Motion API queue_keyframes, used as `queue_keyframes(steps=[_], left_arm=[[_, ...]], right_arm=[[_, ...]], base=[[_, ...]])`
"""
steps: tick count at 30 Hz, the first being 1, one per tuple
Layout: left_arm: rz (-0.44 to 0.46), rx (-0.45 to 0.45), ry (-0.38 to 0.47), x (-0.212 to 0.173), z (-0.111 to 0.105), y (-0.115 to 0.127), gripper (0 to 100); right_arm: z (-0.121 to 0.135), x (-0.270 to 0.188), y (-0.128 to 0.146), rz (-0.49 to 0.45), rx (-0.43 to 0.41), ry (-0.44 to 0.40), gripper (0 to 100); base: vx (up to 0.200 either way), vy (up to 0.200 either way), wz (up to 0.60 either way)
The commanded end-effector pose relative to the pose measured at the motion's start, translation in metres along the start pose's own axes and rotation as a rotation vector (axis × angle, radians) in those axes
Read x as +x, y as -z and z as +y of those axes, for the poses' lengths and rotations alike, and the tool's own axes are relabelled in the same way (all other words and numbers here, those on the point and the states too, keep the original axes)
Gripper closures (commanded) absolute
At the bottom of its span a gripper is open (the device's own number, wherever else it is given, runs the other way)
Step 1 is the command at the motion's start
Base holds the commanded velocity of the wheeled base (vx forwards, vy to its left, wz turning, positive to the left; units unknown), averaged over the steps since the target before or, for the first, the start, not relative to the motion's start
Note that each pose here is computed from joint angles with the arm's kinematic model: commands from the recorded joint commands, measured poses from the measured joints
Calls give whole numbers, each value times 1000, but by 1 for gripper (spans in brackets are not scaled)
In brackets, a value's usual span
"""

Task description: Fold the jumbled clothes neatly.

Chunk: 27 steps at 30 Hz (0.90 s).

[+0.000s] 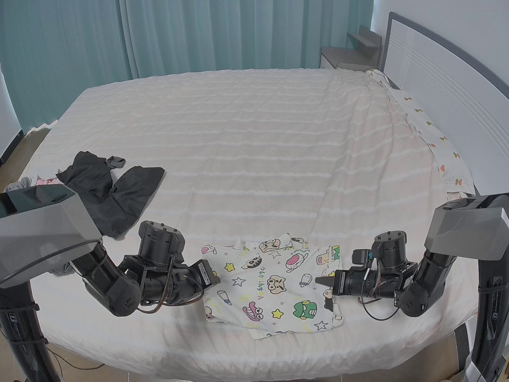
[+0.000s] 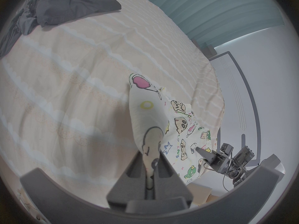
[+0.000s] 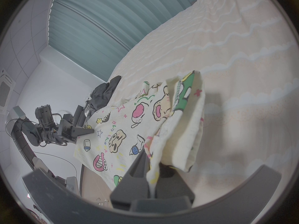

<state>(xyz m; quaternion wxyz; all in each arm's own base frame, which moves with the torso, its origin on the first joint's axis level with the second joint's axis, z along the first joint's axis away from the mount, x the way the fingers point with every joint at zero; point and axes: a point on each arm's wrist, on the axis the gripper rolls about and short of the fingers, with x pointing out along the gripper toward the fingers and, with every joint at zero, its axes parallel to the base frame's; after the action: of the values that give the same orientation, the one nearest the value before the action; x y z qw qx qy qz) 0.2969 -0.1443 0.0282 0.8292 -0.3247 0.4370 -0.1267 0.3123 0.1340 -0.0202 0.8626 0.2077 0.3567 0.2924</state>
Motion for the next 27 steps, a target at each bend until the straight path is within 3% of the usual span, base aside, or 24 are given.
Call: queue_keyframes(steps=[1,27], left_arm=[[-5,-1,-1,-1,0,-1,100],[-2,-16,-23,-4,8,0,100]], right_arm=[[1,1,1,2,-3,-5,100],[12,6,2,8,-25,-32,100]], base=[[0,200,0],[0,200,0]])
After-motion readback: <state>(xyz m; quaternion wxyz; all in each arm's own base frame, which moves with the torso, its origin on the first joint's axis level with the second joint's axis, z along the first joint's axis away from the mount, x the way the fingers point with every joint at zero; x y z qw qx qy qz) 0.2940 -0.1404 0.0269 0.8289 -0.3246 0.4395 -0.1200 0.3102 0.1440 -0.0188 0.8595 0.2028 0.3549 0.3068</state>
